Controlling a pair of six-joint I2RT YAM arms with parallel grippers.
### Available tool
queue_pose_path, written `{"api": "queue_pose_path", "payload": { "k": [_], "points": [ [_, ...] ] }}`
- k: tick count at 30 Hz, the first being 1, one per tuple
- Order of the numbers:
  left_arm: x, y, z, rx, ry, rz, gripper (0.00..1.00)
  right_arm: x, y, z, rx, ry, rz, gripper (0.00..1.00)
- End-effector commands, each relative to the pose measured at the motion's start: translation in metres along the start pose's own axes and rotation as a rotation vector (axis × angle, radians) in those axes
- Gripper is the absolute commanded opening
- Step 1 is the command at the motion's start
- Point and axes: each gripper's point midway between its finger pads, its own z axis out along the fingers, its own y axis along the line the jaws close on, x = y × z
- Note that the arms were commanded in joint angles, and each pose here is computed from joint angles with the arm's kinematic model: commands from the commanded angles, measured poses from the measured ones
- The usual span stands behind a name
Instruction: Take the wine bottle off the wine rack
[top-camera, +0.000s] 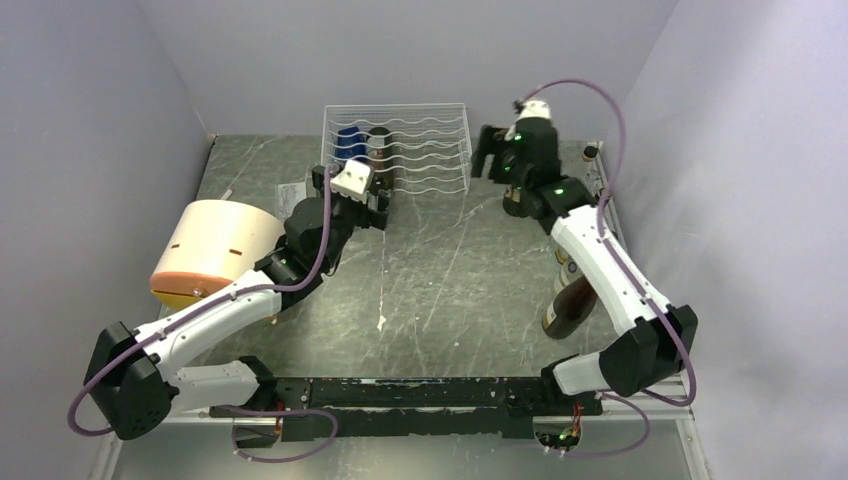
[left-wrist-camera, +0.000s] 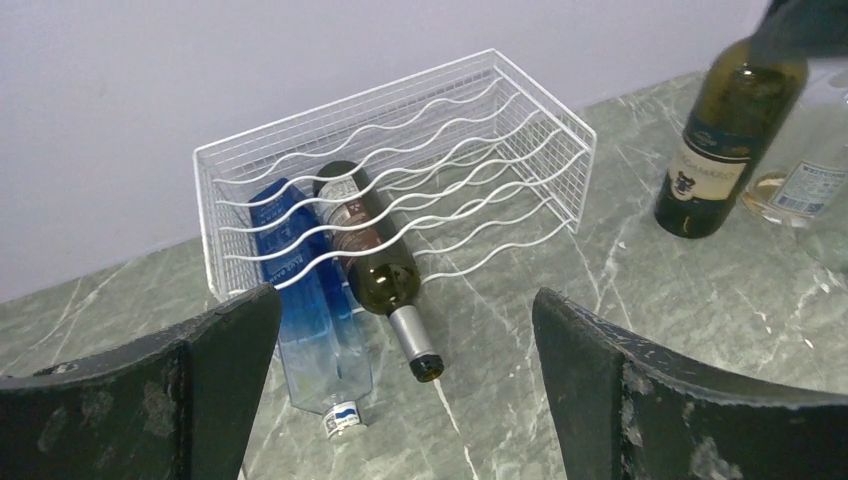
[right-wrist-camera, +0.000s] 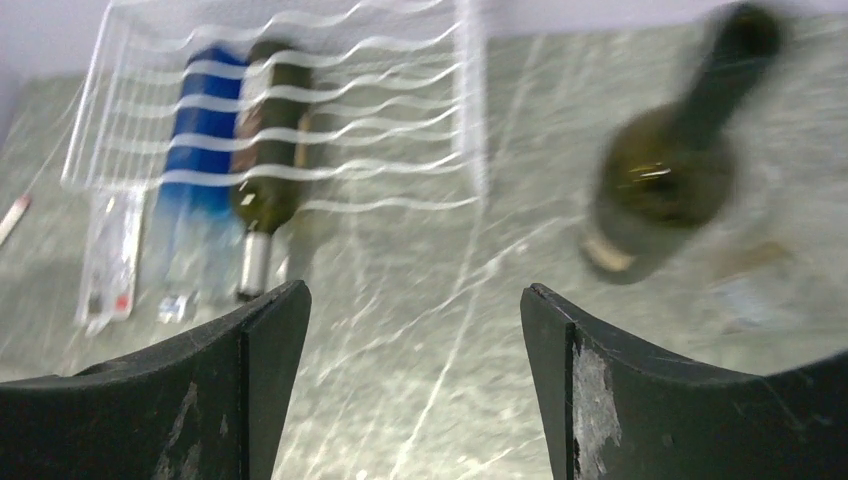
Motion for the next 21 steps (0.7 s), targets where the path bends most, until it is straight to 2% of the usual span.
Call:
{"api": "queue_pose_path", "payload": {
  "k": [1,8,13,21],
  "points": [
    [-0.012,0.016,-0.003,-0.063,-0.033,-0.027,0.99,0.046,0.059,0.008,-0.126,0.078,-0.032,0.81],
    [-0.016,0.036,-0.009,-0.147,-0.053,-0.006,0.99,0.114,0.128,0.035,-0.312,0.191,0.013,0.82],
    [-0.012,0.039,-0.008,-0.160,-0.047,0.002,0.99,0.162,0.162,0.061,-0.412,0.275,0.059,0.82],
    [-0.008,0.040,-0.003,-0.154,-0.030,-0.004,0.99,0.213,0.198,0.102,-0.430,0.343,0.057,0.81]
  ]
}}
